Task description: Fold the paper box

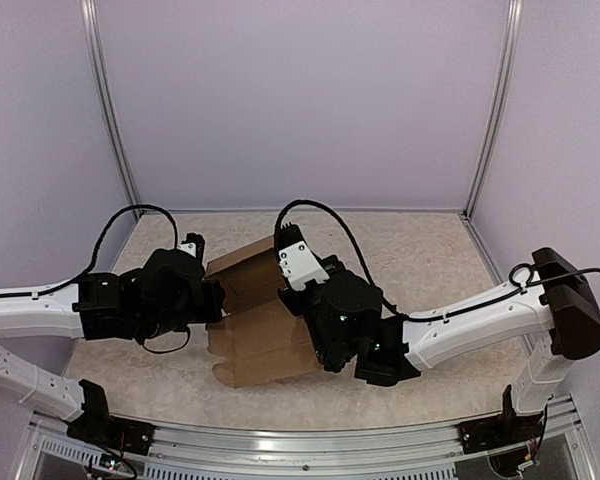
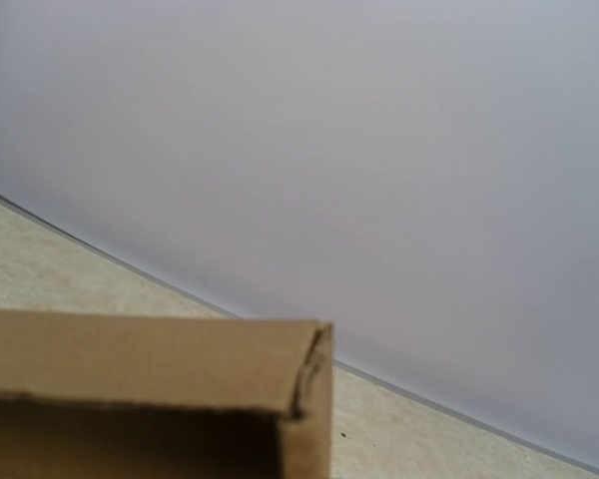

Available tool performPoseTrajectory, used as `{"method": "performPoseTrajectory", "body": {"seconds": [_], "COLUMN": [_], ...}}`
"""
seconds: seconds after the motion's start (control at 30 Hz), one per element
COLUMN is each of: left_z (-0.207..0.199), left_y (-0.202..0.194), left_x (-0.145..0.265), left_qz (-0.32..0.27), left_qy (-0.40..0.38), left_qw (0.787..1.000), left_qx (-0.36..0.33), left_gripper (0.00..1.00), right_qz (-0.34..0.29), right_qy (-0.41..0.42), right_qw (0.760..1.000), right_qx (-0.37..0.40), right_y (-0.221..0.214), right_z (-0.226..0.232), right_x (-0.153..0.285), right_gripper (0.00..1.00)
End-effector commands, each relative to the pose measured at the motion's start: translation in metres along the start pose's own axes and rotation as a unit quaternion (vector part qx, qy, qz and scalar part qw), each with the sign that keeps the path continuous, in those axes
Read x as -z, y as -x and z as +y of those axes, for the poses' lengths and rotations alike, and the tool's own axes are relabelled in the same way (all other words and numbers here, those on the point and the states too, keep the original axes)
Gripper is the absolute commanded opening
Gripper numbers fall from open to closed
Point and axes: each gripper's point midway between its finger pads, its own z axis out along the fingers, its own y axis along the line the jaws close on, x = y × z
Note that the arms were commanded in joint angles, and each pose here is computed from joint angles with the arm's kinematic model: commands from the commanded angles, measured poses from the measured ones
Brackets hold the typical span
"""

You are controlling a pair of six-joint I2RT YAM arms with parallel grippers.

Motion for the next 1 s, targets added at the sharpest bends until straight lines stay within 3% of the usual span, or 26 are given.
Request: {"method": "performPoseTrajectory", "body": {"seconds": [0.0, 0.2, 0.37, 0.7, 0.97], "left_z": [-0.018, -0.018, -0.017, -0.019, -0.008], "left_y": [0.005, 0.005, 0.004, 0.005, 0.006], "left_x": [0.006, 0.005, 0.004, 0.002, -0.005], "left_qz": [0.001, 0.0, 0.002, 0.0, -0.013], "left_qy": [-0.033, -0.029, -0.026, -0.033, -0.027], "left_qw": [0.999, 1.0, 1.0, 0.999, 0.999], "left_qx": [-0.008, -0.006, -0.003, 0.006, 0.03], "left_gripper": [0.0, 0.0, 0.15, 0.28, 0.26], "right_qz": [-0.015, 0.0, 0.02, 0.049, 0.051], "right_qy": [0.04, 0.039, 0.034, 0.02, 0.039], "right_qw": [0.999, 0.999, 0.999, 0.998, 0.995], "right_qx": [-0.014, -0.008, -0.012, -0.018, -0.072], "right_y": [0.008, -0.004, -0.014, -0.024, -0.02], "right_z": [0.021, 0.025, 0.025, 0.019, 0.016], "right_x": [0.002, 0.001, -0.002, -0.009, -0.002], "right_gripper": [0.0, 0.0, 0.0, 0.0, 0.0]}}
